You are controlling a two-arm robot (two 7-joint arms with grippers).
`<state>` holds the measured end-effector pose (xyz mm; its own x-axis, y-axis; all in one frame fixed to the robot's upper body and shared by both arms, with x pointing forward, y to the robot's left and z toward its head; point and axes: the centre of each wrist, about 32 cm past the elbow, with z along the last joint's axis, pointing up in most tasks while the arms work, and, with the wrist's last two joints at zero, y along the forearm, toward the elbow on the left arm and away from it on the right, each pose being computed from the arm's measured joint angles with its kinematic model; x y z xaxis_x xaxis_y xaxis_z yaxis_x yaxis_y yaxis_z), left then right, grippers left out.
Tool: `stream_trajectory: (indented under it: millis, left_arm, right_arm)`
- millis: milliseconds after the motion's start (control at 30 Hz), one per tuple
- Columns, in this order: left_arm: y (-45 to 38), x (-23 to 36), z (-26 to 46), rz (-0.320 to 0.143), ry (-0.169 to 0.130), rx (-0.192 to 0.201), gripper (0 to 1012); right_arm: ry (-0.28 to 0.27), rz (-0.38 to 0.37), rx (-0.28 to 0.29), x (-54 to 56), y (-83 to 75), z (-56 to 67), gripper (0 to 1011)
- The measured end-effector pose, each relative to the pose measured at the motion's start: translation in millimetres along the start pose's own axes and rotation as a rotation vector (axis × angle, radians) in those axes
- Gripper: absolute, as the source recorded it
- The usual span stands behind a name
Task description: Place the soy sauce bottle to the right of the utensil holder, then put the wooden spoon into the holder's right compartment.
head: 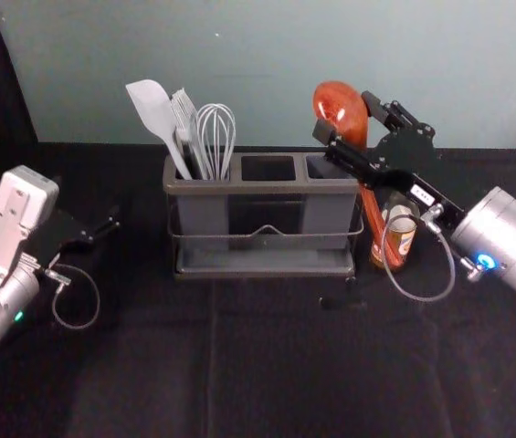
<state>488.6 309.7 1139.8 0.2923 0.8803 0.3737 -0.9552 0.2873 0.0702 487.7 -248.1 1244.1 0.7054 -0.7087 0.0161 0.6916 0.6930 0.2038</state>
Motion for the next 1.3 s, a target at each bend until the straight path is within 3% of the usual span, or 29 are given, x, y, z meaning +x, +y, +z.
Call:
stream_trajectory:
  millis: [267,567,900,1300]
  left_arm:
    - [0.0,0.0,0.0,0.0,0.0,0.0,1005]
    - [0.0,0.0,0.0,0.0,0.0,0.0,1005]
    - [0.0,0.0,0.0,0.0,0.0,0.0,1005]
    - [0.0,0.0,0.0,0.0,0.0,0.0,1005]
  right_arm:
    - [-0.03,-0.028,0.057,-3.0,6.4,-5.1,834]
    - [-0.052,-0.063,0.126,4.5,21.4,-10.1,834]
    - [-0.037,-0.069,0.19,16.4,46.0,-15.5,834]
    - [0.007,-0.069,0.254,21.8,72.3,-22.9,834]
